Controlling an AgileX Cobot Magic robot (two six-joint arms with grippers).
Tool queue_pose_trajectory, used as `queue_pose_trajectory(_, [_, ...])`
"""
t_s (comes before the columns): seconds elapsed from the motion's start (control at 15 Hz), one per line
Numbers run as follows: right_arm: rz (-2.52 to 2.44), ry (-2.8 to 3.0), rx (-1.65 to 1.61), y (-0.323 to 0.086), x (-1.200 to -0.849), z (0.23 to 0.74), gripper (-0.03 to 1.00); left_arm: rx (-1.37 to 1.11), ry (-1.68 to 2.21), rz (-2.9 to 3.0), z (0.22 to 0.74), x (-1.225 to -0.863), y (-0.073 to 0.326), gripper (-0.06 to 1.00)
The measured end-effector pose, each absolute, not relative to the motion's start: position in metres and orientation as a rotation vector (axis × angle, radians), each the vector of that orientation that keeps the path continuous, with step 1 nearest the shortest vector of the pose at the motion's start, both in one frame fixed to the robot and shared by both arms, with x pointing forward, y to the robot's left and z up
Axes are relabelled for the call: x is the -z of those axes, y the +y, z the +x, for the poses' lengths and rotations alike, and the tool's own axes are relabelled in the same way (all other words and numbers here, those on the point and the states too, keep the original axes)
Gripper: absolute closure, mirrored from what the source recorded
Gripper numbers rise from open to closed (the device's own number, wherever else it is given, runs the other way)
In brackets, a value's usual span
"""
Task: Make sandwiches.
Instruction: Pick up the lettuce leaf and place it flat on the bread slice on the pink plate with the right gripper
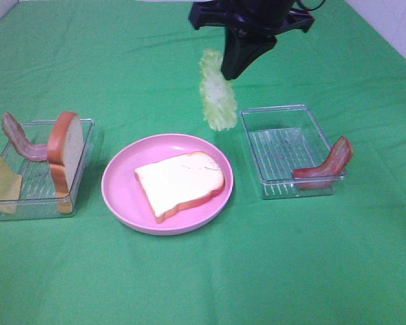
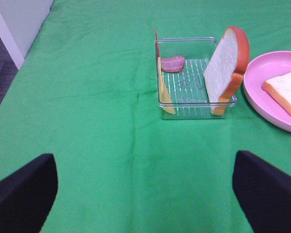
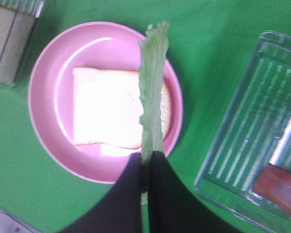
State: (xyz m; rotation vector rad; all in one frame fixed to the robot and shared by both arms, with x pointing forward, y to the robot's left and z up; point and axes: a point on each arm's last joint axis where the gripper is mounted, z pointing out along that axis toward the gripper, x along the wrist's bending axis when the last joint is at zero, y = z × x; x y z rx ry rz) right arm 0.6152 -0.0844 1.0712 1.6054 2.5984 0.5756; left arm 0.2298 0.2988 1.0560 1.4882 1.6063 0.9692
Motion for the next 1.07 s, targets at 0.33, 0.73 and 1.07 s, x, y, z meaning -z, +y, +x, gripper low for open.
queue_pose_trajectory(0.33, [1.318, 2.828, -0.57, 0.001, -1.062, 0.557, 0.95, -0.969, 1.606, 1.488, 0.23, -1.056, 0.299, 0.04])
queue_pose_trajectory(0.73, [1.258, 2.828, -0.356, 0.022, -0.992, 0.571, 0.95, -0.969, 1.606, 1.488, 0.23, -1.056, 0.299, 0.04])
queue_pose_trajectory(1.07, [1.264, 2.675, -0.152, 0.015, -0.954, 0.589, 0.95, -0.969, 1.606, 1.488, 0.23, -1.056, 0.299, 0.04])
